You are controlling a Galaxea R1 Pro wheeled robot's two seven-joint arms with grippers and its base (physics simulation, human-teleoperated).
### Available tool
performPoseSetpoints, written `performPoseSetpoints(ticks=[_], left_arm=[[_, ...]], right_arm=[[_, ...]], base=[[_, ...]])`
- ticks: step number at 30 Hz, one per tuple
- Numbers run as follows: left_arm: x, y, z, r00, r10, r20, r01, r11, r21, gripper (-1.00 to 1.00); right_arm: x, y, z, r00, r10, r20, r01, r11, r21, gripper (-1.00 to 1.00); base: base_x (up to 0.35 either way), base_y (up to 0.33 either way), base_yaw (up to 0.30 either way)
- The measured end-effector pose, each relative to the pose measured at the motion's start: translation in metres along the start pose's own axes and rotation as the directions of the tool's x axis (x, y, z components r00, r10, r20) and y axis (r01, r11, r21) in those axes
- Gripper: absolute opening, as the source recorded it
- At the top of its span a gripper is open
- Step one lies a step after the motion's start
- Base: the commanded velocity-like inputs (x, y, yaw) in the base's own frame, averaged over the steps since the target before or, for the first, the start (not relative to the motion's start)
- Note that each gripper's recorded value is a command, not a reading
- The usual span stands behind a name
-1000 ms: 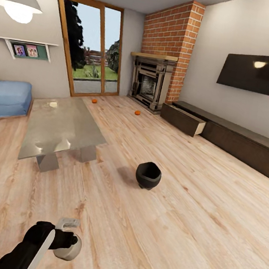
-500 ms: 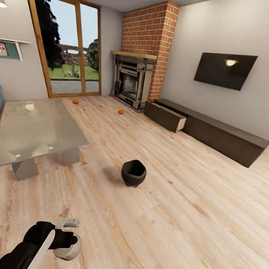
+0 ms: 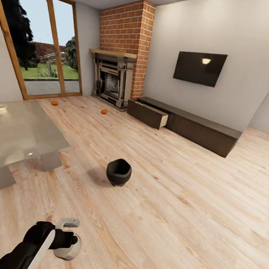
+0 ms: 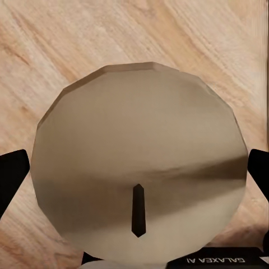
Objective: Place each of the two pumpkins and all three candles from the living room inside a cabinet in the living room (use any cabinet), then make sure every cabinet is closed, and position the cauldron so it is next to a table in the living room.
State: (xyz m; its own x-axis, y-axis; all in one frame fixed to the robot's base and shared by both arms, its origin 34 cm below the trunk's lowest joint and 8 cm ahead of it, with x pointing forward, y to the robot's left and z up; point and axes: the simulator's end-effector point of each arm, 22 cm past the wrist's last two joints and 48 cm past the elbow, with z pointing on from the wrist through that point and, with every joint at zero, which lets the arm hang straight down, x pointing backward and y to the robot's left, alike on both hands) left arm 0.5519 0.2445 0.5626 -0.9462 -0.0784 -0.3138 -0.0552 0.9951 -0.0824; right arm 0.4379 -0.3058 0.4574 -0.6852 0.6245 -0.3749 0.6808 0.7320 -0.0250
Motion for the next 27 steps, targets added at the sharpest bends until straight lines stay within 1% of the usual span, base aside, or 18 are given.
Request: performPoseSetpoints(ticks=[27], left_arm=[[-0.0037, 0.0000, -0.0041, 1.000, 0.002, 0.012, -0.002, 1.000, 0.000, -1.00]], right_arm=[[-0.0046, 0.0022, -0.0025, 1.000, 0.006, 0.012, -0.006, 1.000, -0.007, -1.00]], base=[[0.000, 0.000, -0.275]])
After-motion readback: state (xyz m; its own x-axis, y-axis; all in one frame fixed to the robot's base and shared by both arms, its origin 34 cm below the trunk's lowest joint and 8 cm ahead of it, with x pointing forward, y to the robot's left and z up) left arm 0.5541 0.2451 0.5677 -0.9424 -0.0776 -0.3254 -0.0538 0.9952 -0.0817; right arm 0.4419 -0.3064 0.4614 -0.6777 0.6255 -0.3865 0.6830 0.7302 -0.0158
